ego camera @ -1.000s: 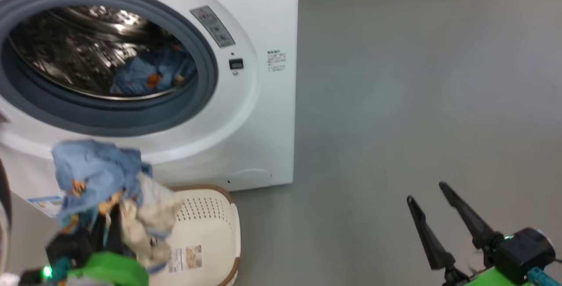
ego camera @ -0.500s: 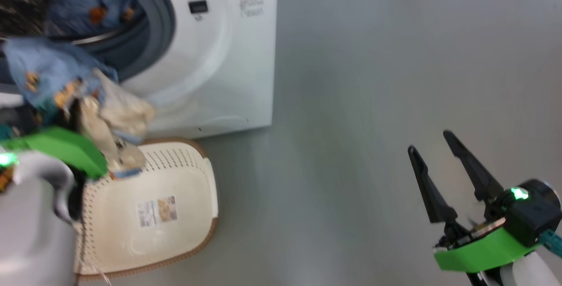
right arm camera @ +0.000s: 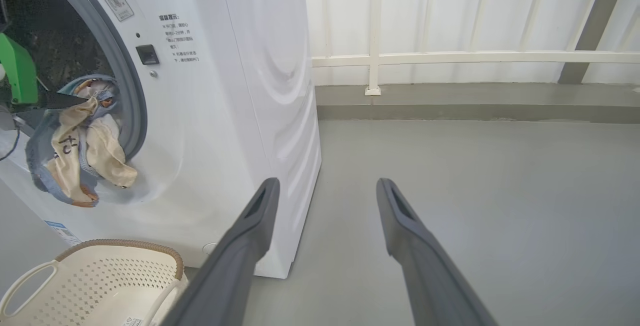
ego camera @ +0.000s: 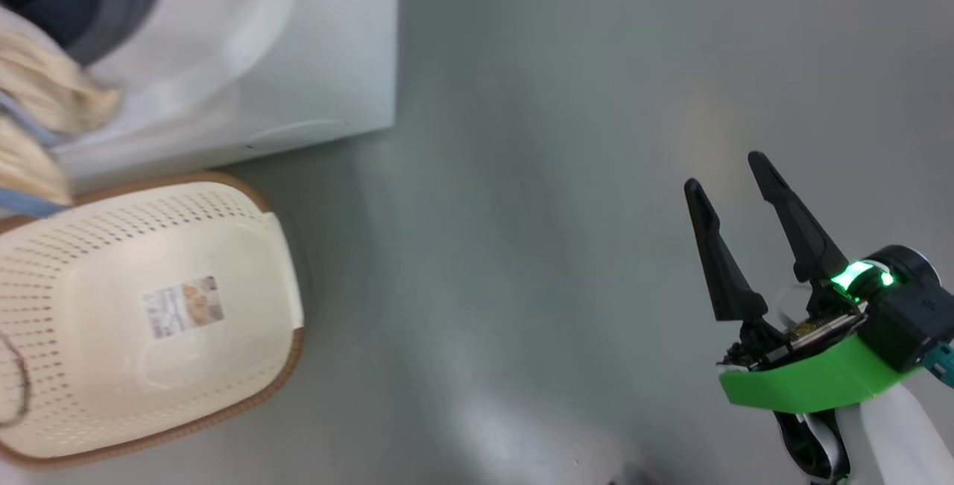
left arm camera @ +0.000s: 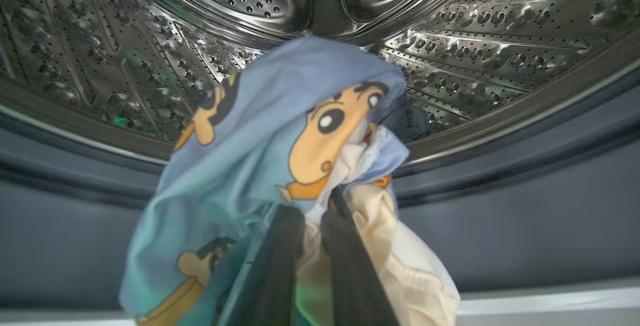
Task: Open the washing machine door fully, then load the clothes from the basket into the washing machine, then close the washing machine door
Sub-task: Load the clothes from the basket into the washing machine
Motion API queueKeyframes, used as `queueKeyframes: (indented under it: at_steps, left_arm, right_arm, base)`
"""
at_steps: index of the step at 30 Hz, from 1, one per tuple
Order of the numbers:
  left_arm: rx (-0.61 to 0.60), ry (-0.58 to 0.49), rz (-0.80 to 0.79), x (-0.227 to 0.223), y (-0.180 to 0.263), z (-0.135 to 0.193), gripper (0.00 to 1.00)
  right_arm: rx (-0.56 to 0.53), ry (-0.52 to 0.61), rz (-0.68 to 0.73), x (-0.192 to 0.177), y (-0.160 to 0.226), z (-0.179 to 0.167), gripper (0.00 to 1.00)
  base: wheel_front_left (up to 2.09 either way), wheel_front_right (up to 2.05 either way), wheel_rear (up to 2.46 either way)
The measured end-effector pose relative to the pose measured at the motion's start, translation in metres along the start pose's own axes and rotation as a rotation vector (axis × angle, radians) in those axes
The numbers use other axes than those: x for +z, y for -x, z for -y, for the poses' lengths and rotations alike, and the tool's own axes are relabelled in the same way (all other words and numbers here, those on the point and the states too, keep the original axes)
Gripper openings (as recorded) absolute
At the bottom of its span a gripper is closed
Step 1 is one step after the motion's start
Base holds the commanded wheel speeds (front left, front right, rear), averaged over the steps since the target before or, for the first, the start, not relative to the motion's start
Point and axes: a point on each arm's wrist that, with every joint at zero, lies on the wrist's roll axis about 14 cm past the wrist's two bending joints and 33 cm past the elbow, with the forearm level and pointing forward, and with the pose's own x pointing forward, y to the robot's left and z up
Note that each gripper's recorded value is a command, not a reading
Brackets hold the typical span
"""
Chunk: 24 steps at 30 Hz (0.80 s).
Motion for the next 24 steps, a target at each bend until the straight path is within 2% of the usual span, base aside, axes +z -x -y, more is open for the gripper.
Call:
queueKeyframes:
  at_steps: [2, 8, 13, 18, 21, 24]
  left_arm:
    - [-0.003, -0.019, -0.005, 0.008, -0.011, -0.001, 0.00]
    - [-0.018, -0.095, 0.117, 0.052, -0.041, 0.005, 0.00]
    - [-0.009, -0.126, 0.309, 0.085, -0.056, 0.009, 0.00]
    - [0.052, -0.172, 0.557, 0.119, -0.058, 0.006, 0.00]
    - [0.079, -0.196, 0.653, 0.131, -0.058, 0.006, 0.00]
    - [0.087, -0.185, 0.641, 0.123, -0.064, 0.004, 0.00]
  right_arm:
    - [-0.014, 0.002, -0.009, -0.004, -0.001, 0.004, 1.00]
    - [-0.054, -0.001, -0.039, -0.017, -0.003, 0.014, 1.00]
    - [-0.070, 0.007, -0.064, -0.025, -0.002, 0.020, 1.00]
    - [-0.092, 0.019, -0.102, -0.036, 0.001, 0.028, 1.00]
    - [-0.098, 0.022, -0.120, -0.043, 0.002, 0.030, 1.00]
    - [-0.091, 0.023, -0.121, -0.045, -0.001, 0.030, 1.00]
  base:
    - [0.00, 0.00, 0.00]
    - [0.00, 0.00, 0.00]
    - [0.00, 0.00, 0.00]
    - [0.00, 0.00, 0.00]
    - [0.00, 0.00, 0.00]
    - [0.00, 0.00, 0.00]
